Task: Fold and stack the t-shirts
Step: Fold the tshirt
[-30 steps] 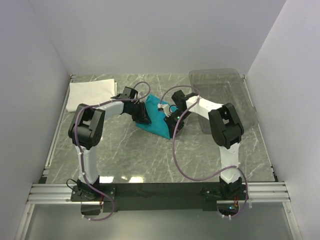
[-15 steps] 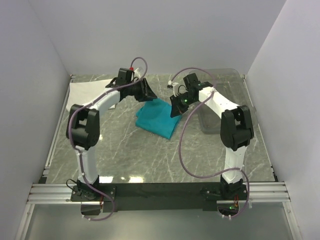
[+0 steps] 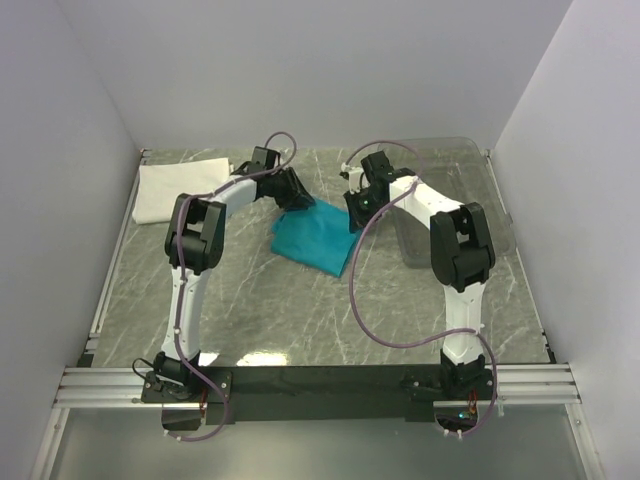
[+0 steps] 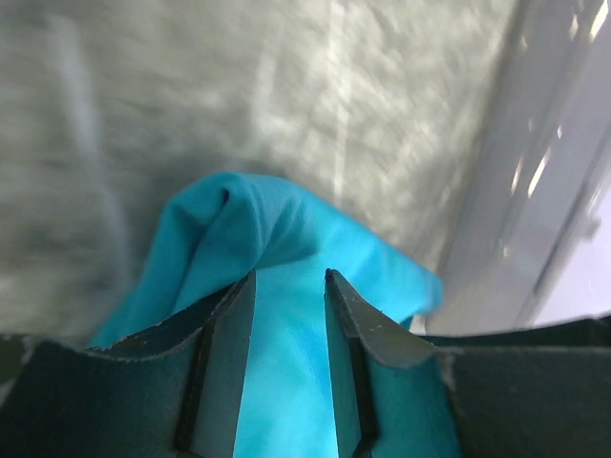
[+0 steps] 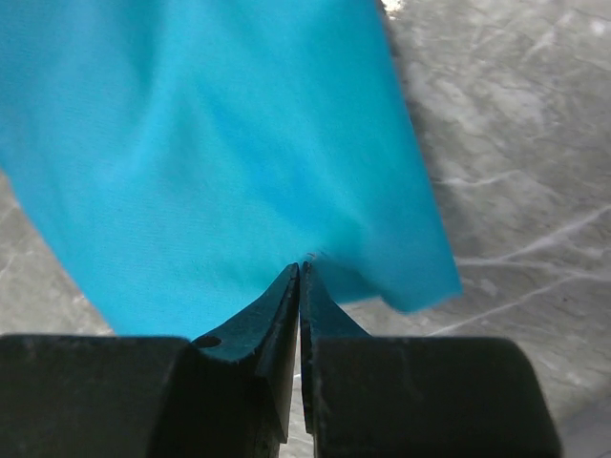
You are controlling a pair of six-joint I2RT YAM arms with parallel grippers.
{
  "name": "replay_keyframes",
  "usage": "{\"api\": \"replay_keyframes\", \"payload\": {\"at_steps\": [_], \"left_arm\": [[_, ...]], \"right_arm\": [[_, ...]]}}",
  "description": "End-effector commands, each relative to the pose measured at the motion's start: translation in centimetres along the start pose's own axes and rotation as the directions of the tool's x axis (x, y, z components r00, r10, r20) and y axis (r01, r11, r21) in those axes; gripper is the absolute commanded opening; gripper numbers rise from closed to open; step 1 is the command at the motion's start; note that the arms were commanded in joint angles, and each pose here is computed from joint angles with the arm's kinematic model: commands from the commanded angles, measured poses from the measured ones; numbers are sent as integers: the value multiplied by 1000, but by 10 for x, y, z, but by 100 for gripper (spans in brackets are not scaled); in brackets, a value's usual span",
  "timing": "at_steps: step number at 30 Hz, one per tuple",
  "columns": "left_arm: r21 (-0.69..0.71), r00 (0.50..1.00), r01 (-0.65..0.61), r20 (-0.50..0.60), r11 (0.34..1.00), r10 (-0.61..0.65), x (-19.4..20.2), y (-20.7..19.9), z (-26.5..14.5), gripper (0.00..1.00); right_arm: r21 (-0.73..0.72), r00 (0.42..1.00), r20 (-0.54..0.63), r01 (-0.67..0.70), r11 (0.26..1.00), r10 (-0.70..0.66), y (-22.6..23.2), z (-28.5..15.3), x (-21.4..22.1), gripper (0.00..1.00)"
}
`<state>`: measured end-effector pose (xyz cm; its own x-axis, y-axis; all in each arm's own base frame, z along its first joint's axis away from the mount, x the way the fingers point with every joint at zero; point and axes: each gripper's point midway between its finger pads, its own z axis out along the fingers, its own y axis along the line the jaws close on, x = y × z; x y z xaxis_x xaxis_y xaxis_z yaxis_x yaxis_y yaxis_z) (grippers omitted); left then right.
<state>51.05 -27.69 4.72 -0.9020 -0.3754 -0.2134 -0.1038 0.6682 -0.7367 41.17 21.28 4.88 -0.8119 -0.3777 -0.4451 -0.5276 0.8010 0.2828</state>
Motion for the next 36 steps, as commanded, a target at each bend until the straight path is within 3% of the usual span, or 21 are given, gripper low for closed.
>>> {"api": "replay_keyframes", "payload": {"at_steps": [1, 6, 9, 13, 17, 21, 26, 31, 33, 36], "left_arm": [[-80, 998, 29, 54, 996, -25, -23, 13, 3, 43], [-88, 998, 11, 58, 996, -6, -25, 13, 1, 44], [-53, 994, -54, 96, 997, 59, -36, -8, -14, 45], [-32, 959, -201, 199, 979, 203, -54, -51, -62, 50], [-153, 910, -307, 242, 939, 337, -53, -49, -109, 53], [-212, 919, -307, 187, 928, 347, -28, -19, -132, 56], [-202, 953, -283, 51, 938, 298, 5, 28, -113, 62], [-229, 953, -298, -12, 927, 304, 5, 51, -89, 64], [-235, 950, -307, -24, 922, 310, 2, 53, -84, 71], [-247, 949, -315, -68, 917, 308, 8, 66, -77, 73]], "right_arm": [[61, 1000, -17, -19, 998, 20, -12, 9, 4, 10], [83, 999, -45, -17, 996, 21, -17, 13, 10, 10], [86, 999, -46, -6, 996, 10, -17, 9, 8, 11], [28, 997, 27, 71, 997, -71, -3, -19, -15, 18], [-72, 973, 117, 210, 975, -201, 26, -63, -25, 27], [-140, 941, 191, 309, 941, -280, 52, -89, -16, 39], [-200, 941, 202, 311, 929, -271, 67, -98, 9, 51], [-178, 936, 212, 321, 930, -283, 68, -104, 23, 56], [-167, 933, 217, 324, 931, -285, 67, -105, 26, 57], [-168, 933, 220, 325, 931, -286, 68, -107, 30, 60]]}}
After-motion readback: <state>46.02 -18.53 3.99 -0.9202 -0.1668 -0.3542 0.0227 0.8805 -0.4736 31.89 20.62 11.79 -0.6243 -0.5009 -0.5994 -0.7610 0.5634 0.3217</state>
